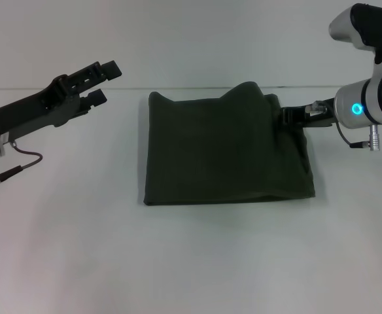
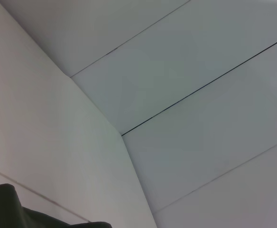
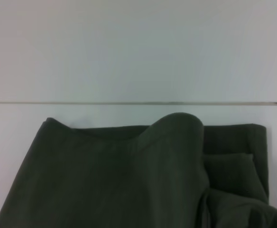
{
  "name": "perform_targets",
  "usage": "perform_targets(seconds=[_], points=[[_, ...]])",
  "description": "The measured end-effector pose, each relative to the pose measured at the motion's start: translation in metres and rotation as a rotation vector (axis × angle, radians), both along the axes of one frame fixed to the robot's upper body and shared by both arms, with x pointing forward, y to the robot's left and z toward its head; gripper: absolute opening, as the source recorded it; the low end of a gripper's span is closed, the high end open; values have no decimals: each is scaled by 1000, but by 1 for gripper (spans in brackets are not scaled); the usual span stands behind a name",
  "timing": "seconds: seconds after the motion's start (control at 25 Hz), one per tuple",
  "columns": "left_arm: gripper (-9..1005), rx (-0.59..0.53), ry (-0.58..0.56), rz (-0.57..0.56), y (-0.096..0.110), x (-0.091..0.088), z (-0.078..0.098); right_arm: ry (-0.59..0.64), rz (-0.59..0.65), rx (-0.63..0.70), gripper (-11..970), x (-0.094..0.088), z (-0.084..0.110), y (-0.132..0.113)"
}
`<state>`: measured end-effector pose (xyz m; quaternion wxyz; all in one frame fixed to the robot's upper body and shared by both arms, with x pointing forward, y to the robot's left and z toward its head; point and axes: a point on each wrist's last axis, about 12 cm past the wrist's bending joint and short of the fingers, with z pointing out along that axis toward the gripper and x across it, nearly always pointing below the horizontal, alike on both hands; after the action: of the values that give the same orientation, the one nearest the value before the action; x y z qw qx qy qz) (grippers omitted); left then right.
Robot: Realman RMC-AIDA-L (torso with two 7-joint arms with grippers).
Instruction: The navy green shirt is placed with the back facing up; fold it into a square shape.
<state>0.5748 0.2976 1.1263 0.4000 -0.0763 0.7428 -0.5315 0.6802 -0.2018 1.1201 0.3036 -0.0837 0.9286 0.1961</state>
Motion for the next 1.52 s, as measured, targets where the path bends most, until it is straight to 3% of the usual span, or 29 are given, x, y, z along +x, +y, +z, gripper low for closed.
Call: perform_targets(seconds=[0.48,0.56,1.24,1.52], points=[[937,-2,-2,-2,-1,1,1,3,-2,2,218,0,-1,1],[937,-2,-3,-2,-1,1,1,3,-2,1,387,0,-1,1],[936,-3,0,0,-1,0,0,25,8,16,203,-2,1,3],[936,-3,0,1,-1,0,0,39,24,28,178,-2,5,5]])
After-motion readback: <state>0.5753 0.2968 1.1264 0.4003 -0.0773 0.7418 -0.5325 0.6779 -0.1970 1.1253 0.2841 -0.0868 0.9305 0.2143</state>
